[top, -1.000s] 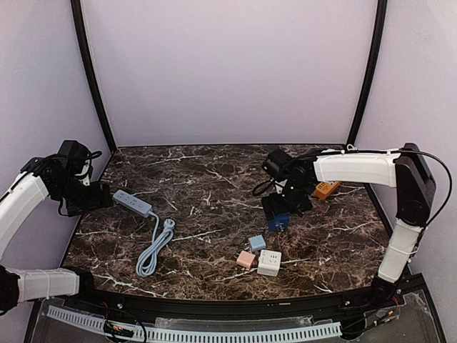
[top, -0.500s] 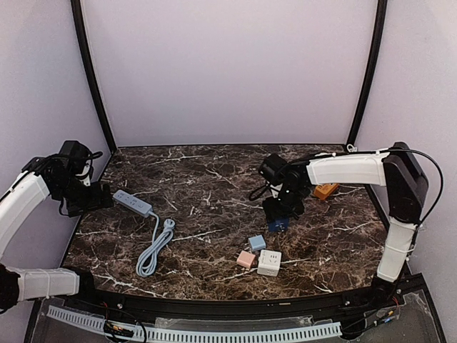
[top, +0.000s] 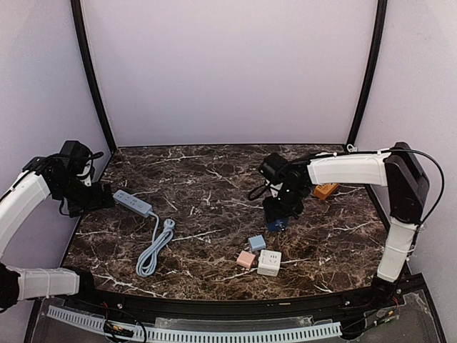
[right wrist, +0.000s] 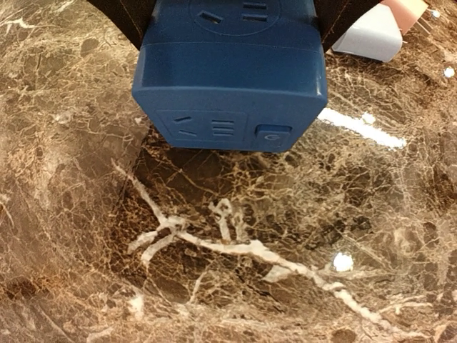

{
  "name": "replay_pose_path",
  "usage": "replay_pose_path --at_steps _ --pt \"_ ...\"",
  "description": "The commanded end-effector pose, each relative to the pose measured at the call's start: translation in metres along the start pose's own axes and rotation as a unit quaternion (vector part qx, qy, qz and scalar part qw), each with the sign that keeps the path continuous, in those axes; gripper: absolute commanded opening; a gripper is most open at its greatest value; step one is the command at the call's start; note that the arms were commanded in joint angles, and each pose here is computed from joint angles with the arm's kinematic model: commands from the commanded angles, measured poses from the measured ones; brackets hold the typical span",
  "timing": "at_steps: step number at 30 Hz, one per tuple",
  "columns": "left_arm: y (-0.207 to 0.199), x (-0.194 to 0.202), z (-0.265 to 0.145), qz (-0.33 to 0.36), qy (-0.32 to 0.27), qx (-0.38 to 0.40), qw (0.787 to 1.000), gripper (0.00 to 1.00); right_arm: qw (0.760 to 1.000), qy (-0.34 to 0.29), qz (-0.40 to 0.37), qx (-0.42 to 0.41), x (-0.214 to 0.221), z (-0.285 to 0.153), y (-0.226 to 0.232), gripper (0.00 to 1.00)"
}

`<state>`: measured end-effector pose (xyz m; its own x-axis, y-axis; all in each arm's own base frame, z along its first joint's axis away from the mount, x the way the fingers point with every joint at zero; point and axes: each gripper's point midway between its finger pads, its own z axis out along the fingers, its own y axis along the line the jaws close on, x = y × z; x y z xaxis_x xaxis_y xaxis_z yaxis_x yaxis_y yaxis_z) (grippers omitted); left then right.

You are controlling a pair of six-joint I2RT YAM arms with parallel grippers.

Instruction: Insert the plug

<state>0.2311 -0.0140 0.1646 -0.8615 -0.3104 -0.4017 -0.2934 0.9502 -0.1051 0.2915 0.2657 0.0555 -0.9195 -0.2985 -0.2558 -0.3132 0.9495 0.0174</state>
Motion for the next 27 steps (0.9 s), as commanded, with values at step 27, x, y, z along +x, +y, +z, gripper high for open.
replay_pose_path --at_steps 27 --pt "-0.200 -0.041 -0.116 0.051 0.028 0.386 0.921 0.97 0.861 -0.379 -0.222 -0.256 -0.059 -0.223 0.084 0.39"
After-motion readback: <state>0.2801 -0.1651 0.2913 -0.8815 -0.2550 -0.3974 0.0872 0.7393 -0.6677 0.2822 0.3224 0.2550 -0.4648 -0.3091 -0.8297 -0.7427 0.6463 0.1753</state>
